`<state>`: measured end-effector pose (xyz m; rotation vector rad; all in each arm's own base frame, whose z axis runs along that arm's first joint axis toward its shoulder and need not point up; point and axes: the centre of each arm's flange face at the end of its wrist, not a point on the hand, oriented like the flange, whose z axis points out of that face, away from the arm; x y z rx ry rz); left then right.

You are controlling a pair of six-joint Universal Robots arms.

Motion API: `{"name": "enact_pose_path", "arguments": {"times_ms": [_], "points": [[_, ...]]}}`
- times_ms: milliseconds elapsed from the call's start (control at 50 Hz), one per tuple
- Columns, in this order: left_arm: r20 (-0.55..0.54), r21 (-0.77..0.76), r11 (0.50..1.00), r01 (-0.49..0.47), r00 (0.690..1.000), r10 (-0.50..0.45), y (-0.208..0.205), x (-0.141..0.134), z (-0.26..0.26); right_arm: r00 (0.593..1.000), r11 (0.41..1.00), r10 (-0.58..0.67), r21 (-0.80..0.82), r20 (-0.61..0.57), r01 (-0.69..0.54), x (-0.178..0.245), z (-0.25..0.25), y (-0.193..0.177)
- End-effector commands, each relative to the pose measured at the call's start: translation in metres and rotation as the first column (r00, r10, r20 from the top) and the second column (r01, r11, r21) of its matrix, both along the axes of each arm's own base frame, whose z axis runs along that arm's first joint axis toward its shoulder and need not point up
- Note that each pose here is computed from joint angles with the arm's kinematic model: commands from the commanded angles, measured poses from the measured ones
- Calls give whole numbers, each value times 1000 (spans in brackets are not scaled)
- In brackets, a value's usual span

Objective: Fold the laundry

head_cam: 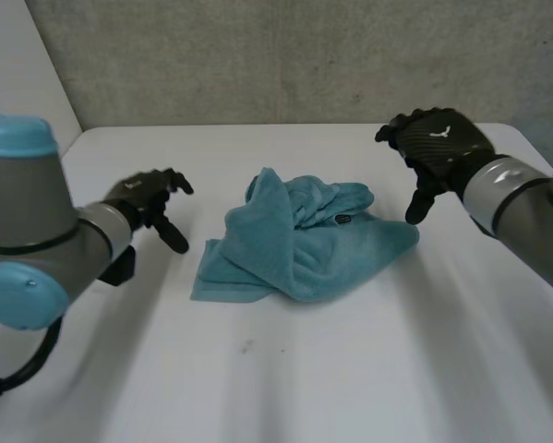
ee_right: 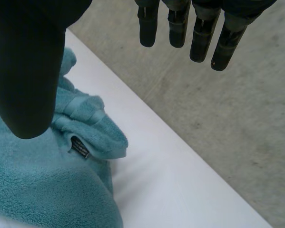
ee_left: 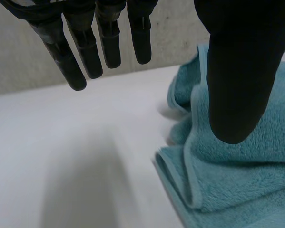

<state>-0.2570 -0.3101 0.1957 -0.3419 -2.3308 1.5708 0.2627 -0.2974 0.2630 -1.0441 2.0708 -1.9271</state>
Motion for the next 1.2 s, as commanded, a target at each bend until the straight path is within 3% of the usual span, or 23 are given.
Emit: {"name": "enact_pose_path", "arguments": {"times_ms": [20, 200, 240, 400, 640, 740, 840, 860, 920, 940, 1060, 1120, 1200], "points": [[-116, 9, 1000, -5, 993, 6, -22, -21, -37, 997, 997, 79, -14, 10, -79, 28, -32, -30], [-163, 30, 999, 29, 986, -24, -23, -37, -56, 974, 974, 219, -77, 51, -215, 55, -45, -56], [-181, 39, 999, 29, 983, -22, -22, -39, -60, 954, 953, 294, -92, 59, -288, 70, -49, -57], [-202, 71, 995, 66, 978, -50, -3, -51, -67, 913, 913, 402, -108, 66, -394, 102, -68, -59], [-187, 102, 992, 70, 981, -50, 29, -36, -54, 844, 845, 531, 22, 75, -534, 131, -114, -42], [-181, 108, 992, 65, 982, -45, 32, -34, -55, 843, 843, 535, 28, 63, -537, 135, -124, -42], [-179, 85, 994, 66, 983, -50, 28, -36, -51, 883, 878, 469, -118, 25, -464, 137, -97, -60], [-178, 74, 995, 68, 983, -54, 26, -36, -48, 914, 899, 404, -199, 32, -390, 138, -82, -71], [-155, -78, 994, 80, 984, -91, 7, -45, -17, 957, 913, 280, -330, 77, -241, 132, -43, -86], [-150, -122, 989, 81, 984, -99, 3, -46, -7, 969, 899, 208, -416, 130, -137, 125, -4, -88], [-189, -443, 896, 27, 974, -122, -11, -56, 85, 950, 883, 108, -467, 293, 44, 98, 83, -59], [-234, -560, 829, 0, 959, -158, 2, -61, 122, 946, 895, 117, -444, 303, 31, 81, 104, -29], [-241, -596, 802, 24, 948, -207, 26, -66, 130, 967, 914, 96, -405, 237, 8, 61, 99, 8]]}}
